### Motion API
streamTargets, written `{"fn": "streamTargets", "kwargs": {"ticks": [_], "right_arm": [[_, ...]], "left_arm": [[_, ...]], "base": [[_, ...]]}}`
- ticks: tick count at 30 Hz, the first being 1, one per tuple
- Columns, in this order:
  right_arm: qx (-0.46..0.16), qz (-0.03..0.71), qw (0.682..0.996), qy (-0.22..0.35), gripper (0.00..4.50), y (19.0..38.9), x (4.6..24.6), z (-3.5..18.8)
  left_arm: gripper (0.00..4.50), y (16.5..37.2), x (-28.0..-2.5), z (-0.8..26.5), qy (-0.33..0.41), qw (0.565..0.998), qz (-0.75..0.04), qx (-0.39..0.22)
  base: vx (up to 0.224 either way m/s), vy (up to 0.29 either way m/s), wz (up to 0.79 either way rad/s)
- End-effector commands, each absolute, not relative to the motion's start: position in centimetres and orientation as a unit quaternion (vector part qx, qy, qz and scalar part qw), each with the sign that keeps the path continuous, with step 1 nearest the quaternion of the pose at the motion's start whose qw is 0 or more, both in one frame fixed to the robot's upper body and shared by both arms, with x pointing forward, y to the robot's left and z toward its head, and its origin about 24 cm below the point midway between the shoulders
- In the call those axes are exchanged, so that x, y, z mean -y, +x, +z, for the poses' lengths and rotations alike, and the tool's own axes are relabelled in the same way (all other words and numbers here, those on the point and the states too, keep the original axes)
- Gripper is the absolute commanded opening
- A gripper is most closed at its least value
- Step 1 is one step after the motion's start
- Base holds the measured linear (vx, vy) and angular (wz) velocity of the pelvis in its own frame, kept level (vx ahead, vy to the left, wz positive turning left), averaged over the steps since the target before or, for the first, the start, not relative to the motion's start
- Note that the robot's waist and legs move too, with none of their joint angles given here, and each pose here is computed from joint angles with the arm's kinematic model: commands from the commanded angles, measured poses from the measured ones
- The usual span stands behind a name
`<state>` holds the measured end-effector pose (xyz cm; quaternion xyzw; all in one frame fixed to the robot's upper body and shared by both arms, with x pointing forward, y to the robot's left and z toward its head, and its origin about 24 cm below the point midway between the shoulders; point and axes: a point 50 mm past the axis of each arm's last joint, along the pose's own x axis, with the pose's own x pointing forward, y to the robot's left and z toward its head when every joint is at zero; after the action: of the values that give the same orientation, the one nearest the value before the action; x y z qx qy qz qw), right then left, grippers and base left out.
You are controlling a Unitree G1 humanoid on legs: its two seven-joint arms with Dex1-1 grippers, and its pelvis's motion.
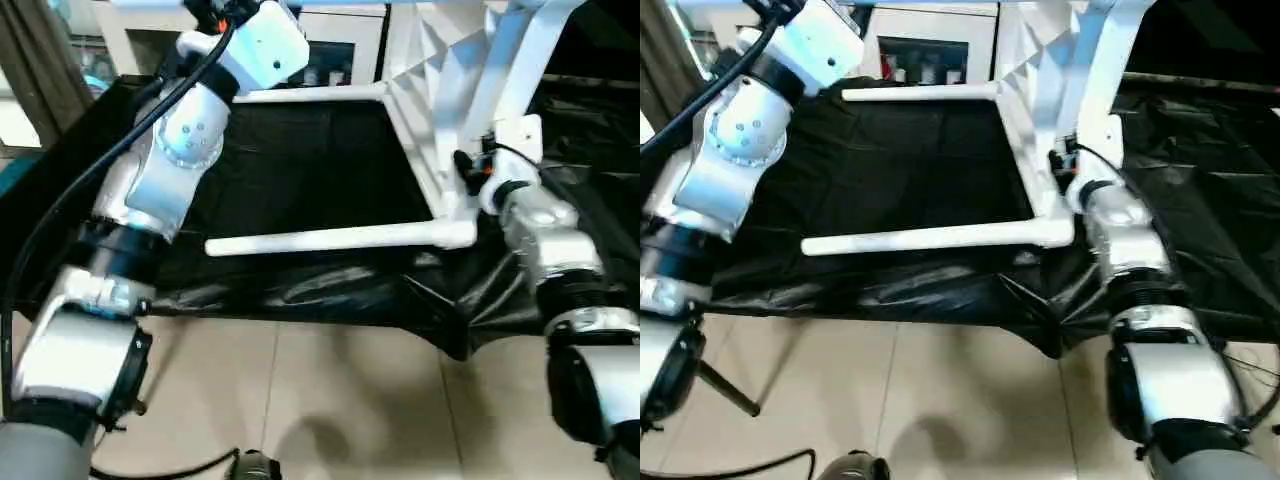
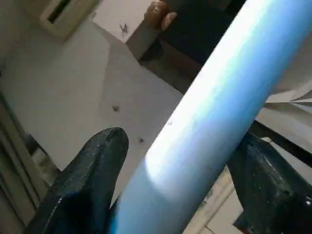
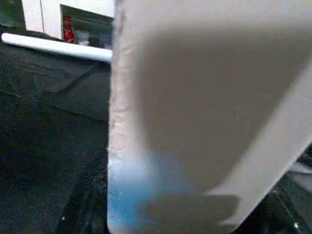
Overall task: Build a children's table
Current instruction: Flip table
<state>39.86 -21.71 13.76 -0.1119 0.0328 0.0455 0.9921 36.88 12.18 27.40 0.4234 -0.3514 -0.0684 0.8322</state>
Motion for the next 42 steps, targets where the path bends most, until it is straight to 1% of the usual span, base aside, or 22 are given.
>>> {"fn": "streamTargets", "kwargs": {"ticks": [1,2,3,4,6,7,8,10,12,14,17,18,19,20,24,25,28,29,31,37,39,42], "right_arm": [[0.03,0.048,0.984,-0.17,1.83,40.2,22.7,18.6],[0.048,0.045,0.982,-0.179,1.82,40.2,23.3,20.1],[0.048,0.045,0.982,-0.179,1.82,40.2,23.3,20.1],[0.06,0.041,0.979,-0.189,1.82,40.1,23.7,21.3],[0.068,0.037,0.977,-0.197,1.79,40.1,24.0,22.1],[0.091,0.032,0.971,-0.218,1.76,40.0,24.7,24.7],[0.091,0.032,0.971,-0.218,1.76,40.0,24.7,24.7],[0.111,0.027,0.965,-0.236,1.73,39.9,25.1,26.9],[0.123,0.024,0.96,-0.25,1.68,39.8,25.3,28.4],[0.139,0.019,0.953,-0.268,1.67,39.7,25.4,30.2],[0.161,0.022,0.943,-0.291,1.67,39.5,25.0,32.9],[0.168,0.027,0.937,-0.305,1.67,39.4,24.6,34.0],[0.169,0.029,0.936,-0.309,1.67,39.4,24.5,34.2],[0.175,0.038,0.928,-0.327,1.67,39.5,23.8,35.2],[0.183,0.049,0.92,-0.344,1.67,39.5,22.9,36.4],[0.19,0.054,0.916,-0.349,1.67,39.5,22.3,37.1],[0.198,0.06,0.913,-0.351,1.67,39.4,21.8,37.8],[0.199,0.062,0.913,-0.352,2.02,39.4,21.7,37.9],[0.206,0.07,0.911,-0.351,2.37,39.4,21.1,38.3],[0.217,0.084,0.912,-0.338,2.77,39.6,20.5,38.4],[0.215,0.094,0.913,-0.334,3.04,39.7,20.3,38.0],[0.212,0.105,0.912,-0.336,3.22,39.8,20.2,37.6]], "left_arm": [[3.23,37.0,-13.0,26.2,0.309,0.892,-0.065,0.324],[3.22,37.2,-13.6,25.7,0.277,0.909,-0.055,0.306],[3.22,37.2,-13.6,25.7,0.277,0.909,-0.055,0.306],[3.2,37.4,-14.0,25.4,0.257,0.92,-0.046,0.292],[3.19,37.5,-14.4,25.2,0.241,0.928,-0.039,0.283],[3.18,37.9,-15.3,24.2,0.184,0.95,-0.02,0.25],[3.18,37.9,-15.3,24.2,0.184,0.95,-0.02,0.25],[3.17,38.1,-15.8,23.2,0.14,0.965,-0.005,0.224],[3.15,38.2,-15.8,22.3,0.117,0.972,-0.001,0.202],[3.11,38.3,-15.6,20.7,0.093,0.982,-0.004,0.165],[3.05,38.4,-14.8,17.3,0.111,0.99,-0.025,0.087],[3.02,38.2,-14.5,15.6,0.106,0.993,-0.033,0.049],[2.95,38.2,-14.4,15.2,0.104,0.993,-0.034,0.04],[2.87,37.9,-14.2,13.8,0.103,0.994,-0.034,0.011],[2.61,37.6,-14.3,11.9,0.104,0.994,-0.024,-0.026],[2.54,37.3,-14.5,10.8,0.107,0.993,-0.022,-0.045],[2.35,37.1,-14.9,10.2,0.114,0.992,-0.017,-0.05],[2.31,37.1,-15.0,10.1,0.115,0.992,-0.016,-0.05],[2.21,37.0,-15.3,10.3,0.137,0.99,-0.017,-0.035],[1.78,37.4,-15.9,11.5,0.156,0.988,-0.008,-0.015],[1.55,37.6,-16.0,12.0,0.165,0.986,-0.01,-0.007],[1.41,37.8,-16.1,12.2,0.173,0.985,-0.011,-0.003]], "base": [[0.0,0.0,0.0],[0.0,0.0,0.0],[0.0,0.0,0.0],[0.0,0.0,0.0],[0.0,0.0,0.0],[0.0,0.0,0.0],[0.0,0.0,0.0],[0.0,0.0,0.0],[0.0,0.0,0.0],[0.0,0.0,0.0],[0.0,0.0,0.0],[0.0,0.0,0.0],[0.0,0.0,0.0],[0.0,0.0,0.0],[0.0,0.0,0.0],[0.0,0.0,0.0],[0.0,0.0,0.0],[0.0,0.0,0.0],[0.0,0.0,0.0],[0.0,0.0,0.0],[0.0,0.0,0.0],[0.0,0.0,0.0]]}}
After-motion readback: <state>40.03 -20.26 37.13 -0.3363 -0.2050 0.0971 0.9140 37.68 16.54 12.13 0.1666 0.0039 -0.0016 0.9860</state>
